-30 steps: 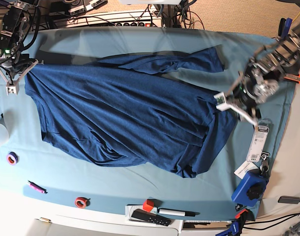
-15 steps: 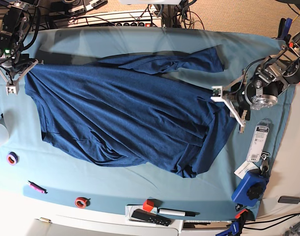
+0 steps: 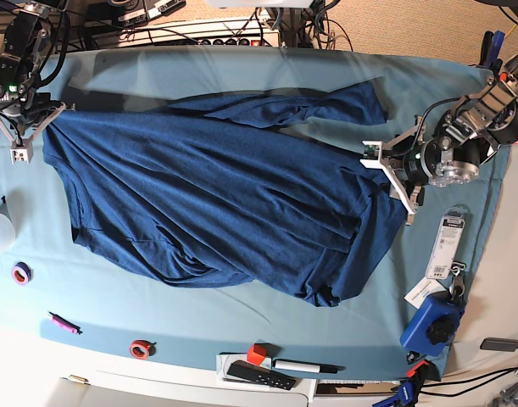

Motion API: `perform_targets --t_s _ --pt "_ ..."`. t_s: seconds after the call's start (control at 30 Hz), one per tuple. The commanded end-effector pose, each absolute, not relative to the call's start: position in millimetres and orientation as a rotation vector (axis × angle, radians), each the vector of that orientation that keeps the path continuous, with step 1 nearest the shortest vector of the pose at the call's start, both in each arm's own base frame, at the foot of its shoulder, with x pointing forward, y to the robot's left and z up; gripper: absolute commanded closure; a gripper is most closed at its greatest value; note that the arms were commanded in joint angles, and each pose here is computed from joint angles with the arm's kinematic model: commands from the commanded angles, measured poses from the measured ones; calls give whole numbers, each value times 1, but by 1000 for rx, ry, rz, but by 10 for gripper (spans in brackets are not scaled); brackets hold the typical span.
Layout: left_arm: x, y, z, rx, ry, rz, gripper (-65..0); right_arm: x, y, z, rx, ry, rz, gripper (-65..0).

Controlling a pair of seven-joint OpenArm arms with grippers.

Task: Layout the t-shirt on the table in an organized manner, then fold the t-shirt properly
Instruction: 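Hold the shirt corner with the left gripper and smooth it flat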

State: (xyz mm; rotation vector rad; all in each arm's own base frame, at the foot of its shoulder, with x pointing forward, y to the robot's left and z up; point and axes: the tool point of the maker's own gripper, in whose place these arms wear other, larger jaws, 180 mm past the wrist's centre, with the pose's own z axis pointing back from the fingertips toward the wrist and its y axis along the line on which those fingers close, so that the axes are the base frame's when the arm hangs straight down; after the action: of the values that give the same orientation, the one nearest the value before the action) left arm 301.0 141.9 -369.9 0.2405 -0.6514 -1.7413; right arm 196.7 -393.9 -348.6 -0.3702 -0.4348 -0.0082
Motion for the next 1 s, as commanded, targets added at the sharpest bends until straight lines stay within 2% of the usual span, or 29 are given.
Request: perform_targets --t_s 0.0,0.37,0.47,0.5,0.57,0.77,0.97 --pt "310 145 -360 277 -677 -1739 -252 203 -402 -335 -409 -468 -1 0" --pt "303 114 -371 206 -718 -1725 -239 204 -402 -335 -409 -470 -1 0" --pt "307 115 -377 211 -720 -1696 -174 204 -402 -335 -409 -471 -1 0" --pt "309 116 -378 216 -722 -1683 -134 204 -402 -335 -408 -471 -1 0" --pt "314 122 -381 240 -718 -1656 -5 205 -402 -334 -409 -479 0 0" --pt "328 145 -379 369 -684 -1564 0 211 -402 -331 -411 -511 7 0" --pt "308 172 -387 396 -581 -1553 0 220 -402 -324 -414 -568 18 0"
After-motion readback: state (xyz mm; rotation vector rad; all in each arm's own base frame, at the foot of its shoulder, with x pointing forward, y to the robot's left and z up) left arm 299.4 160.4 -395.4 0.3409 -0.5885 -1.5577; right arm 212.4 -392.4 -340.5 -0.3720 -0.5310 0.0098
